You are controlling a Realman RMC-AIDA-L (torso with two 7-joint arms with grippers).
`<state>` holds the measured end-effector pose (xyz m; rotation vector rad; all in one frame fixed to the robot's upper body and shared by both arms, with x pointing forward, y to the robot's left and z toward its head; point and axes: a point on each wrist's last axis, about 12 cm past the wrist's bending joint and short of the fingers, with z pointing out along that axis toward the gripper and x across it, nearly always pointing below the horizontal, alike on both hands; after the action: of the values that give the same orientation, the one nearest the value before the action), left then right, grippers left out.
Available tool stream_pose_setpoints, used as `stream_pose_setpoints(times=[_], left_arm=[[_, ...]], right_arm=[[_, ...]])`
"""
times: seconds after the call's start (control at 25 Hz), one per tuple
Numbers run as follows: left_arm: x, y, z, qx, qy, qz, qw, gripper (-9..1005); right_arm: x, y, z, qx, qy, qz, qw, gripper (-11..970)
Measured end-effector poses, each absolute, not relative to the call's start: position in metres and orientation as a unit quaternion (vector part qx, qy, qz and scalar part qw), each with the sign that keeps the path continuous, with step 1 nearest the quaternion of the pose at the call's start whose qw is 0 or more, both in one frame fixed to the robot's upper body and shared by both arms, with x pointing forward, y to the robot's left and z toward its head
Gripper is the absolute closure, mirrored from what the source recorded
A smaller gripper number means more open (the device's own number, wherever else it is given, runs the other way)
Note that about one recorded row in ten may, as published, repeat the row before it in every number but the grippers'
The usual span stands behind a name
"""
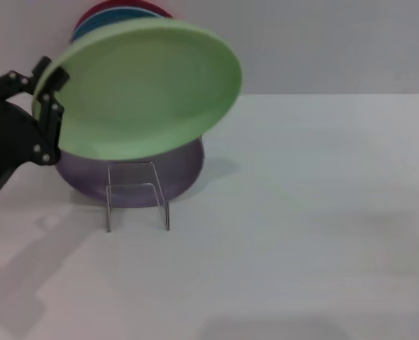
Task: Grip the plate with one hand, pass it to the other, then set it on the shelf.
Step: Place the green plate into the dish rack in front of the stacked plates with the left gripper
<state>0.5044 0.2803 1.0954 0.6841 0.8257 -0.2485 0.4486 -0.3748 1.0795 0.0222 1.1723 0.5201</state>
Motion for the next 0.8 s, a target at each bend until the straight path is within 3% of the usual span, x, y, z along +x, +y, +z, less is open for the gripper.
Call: stream_pose_setpoints(times=[0.8], left_arm=[[0.5126, 0.2869, 1.0913, 0.397, 0.389, -0.073, 0.828, 879]], right_arm=[[0.4511, -0.3687, 1.0802, -0.002, 0.544, 0.255, 0.799, 220]])
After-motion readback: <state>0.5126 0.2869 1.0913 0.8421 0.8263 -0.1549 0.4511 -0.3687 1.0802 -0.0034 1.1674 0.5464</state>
